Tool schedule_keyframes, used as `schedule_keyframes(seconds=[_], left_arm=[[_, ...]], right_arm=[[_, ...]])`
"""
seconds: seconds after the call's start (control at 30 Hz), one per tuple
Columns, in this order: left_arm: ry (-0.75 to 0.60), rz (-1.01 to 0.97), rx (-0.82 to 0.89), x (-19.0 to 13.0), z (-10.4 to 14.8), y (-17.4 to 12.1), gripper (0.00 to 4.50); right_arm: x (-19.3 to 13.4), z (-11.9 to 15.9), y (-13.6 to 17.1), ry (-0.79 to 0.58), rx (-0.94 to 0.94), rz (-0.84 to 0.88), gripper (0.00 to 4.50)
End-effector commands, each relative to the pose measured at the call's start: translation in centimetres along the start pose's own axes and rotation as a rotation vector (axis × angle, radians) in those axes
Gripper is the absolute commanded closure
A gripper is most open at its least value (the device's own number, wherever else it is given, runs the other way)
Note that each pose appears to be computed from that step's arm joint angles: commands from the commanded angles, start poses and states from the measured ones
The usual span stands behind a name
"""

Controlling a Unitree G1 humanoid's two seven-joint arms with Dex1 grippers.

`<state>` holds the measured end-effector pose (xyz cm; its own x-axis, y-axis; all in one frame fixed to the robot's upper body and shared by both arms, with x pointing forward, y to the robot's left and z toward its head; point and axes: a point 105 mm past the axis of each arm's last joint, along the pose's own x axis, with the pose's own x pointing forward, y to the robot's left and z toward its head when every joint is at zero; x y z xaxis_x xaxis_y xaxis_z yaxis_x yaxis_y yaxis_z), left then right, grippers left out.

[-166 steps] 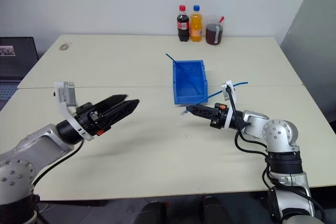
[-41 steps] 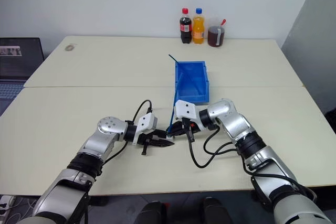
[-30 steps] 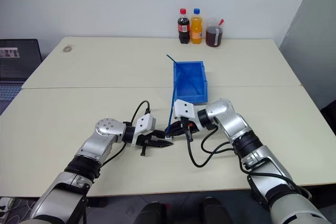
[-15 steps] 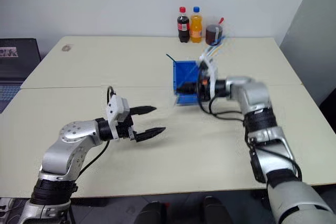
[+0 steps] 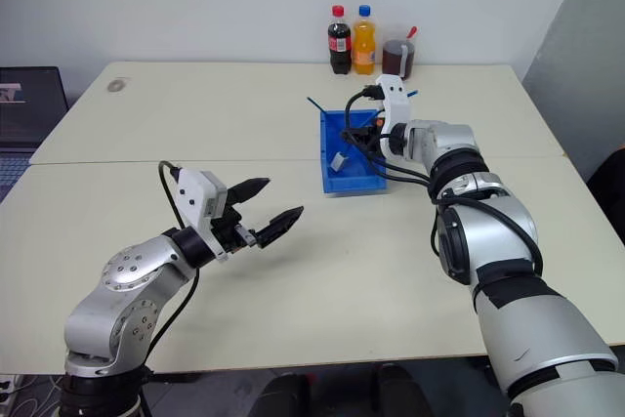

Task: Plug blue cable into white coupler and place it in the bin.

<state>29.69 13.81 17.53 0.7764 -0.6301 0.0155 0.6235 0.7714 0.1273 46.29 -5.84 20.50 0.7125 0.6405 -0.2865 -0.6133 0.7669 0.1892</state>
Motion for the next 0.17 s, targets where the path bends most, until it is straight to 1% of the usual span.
schedule_keyframes(seconds=[0.03, 0.17], left_arm=[[-0.034, 0.120, 0.001, -0.8, 1.0, 1.6, 0.00], [-0.029, 0.209, -0.024, -2.0, 0.6, 2.8, 0.00]], right_arm=[[-1.0, 3.6, -0.3, -0.082, -0.122, -0.043, 0.65], [-2.4, 4.0, -1.5, -0.075, -0.328, -0.028, 0.65]])
